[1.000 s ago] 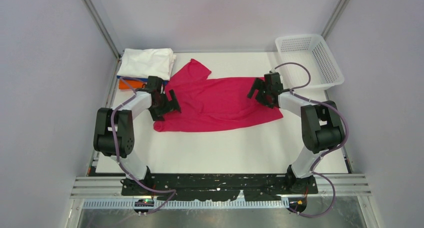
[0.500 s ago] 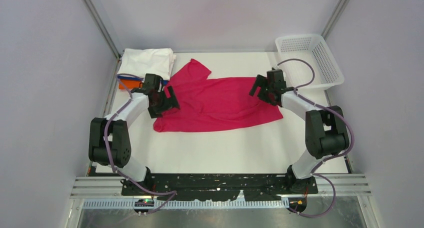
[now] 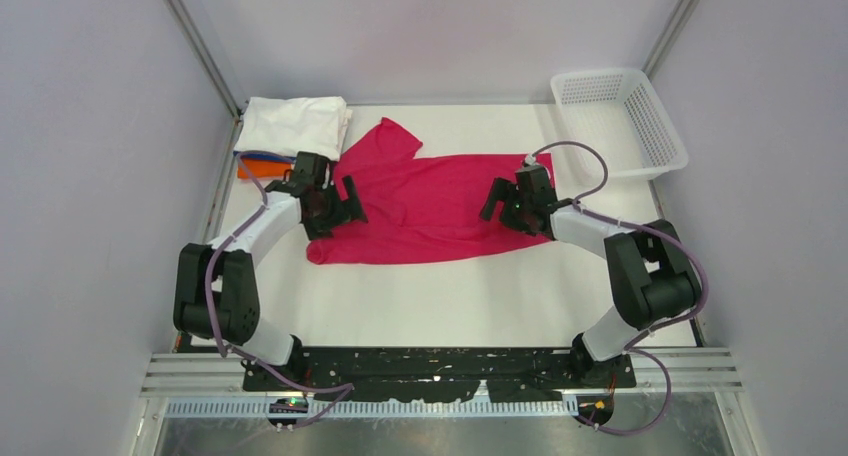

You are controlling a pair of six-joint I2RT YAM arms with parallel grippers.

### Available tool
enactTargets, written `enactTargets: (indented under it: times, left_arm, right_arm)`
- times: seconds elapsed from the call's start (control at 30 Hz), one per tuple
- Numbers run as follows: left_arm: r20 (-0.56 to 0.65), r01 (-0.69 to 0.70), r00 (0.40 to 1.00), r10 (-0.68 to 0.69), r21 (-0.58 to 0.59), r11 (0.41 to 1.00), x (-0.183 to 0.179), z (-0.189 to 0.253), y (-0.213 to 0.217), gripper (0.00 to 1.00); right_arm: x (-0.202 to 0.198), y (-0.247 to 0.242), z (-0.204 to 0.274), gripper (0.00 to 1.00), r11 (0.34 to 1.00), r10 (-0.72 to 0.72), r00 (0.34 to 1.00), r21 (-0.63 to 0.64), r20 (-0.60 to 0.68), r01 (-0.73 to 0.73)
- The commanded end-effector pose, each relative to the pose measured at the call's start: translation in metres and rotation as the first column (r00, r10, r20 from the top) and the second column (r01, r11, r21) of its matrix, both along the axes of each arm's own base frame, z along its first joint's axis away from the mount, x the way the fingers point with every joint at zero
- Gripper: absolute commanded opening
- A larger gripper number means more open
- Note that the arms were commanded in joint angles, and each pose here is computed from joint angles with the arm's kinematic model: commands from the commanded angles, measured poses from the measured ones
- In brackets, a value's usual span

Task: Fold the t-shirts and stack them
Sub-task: Fold the flattened tshirt in 1/3 of the way

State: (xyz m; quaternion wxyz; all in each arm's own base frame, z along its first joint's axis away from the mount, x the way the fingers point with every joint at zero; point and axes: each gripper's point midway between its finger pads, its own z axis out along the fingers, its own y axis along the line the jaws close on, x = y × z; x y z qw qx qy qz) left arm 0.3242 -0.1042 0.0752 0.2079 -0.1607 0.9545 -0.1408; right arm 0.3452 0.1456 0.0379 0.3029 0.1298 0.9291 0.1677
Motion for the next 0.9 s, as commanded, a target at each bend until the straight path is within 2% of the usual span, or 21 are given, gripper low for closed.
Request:
enactTargets:
  times: [0.0, 0.17, 0.3, 0.5, 0.63, 0.77, 0.87]
  left_arm:
    - [0.077, 0.005, 0.997, -0.004, -0.02, 1.0, 0.004, 0.02, -0.002, 1.0]
    - [0.091, 0.008, 0.996, -0.006, -0.025, 1.0, 0.004, 0.024, -0.002, 1.0]
    - [0.101, 0.007, 0.995, -0.004, -0.027, 1.0, 0.006, 0.028, -0.003, 1.0]
    - [0.116, 0.021, 0.993, -0.015, -0.054, 0.998, 0.019, 0.03, -0.01, 1.0]
    - [0.094, 0.026, 0.995, -0.018, -0.076, 0.997, 0.024, 0.017, -0.015, 1.0]
    - [0.076, 0.018, 0.997, -0.011, -0.094, 0.995, 0.033, 0.0, -0.02, 1.0]
    - [0.037, 0.013, 0.999, -0.009, -0.101, 0.995, 0.036, -0.014, -0.023, 1.0]
  right_arm:
    - [0.052, 0.017, 0.023, 0.95, 0.998, -0.034, 0.991, 0.058, 0.132, 0.026]
    - [0.109, 0.016, 0.063, 0.95, 0.996, -0.089, 0.957, 0.025, 0.276, 0.086]
    - [0.127, 0.015, 0.08, 0.95, 0.996, -0.081, 0.947, -0.01, 0.312, 0.088]
    - [0.095, -0.007, 0.088, 0.95, 0.994, -0.076, 0.946, -0.045, 0.314, 0.095]
    - [0.054, -0.022, 0.063, 0.95, 0.993, -0.073, 0.968, -0.067, 0.242, 0.092]
    - [0.036, -0.034, 0.036, 0.95, 0.994, -0.073, 0.982, -0.071, 0.176, 0.087]
    - [0.027, -0.031, 0.014, 0.95, 0.998, -0.064, 0.992, -0.022, 0.104, 0.067]
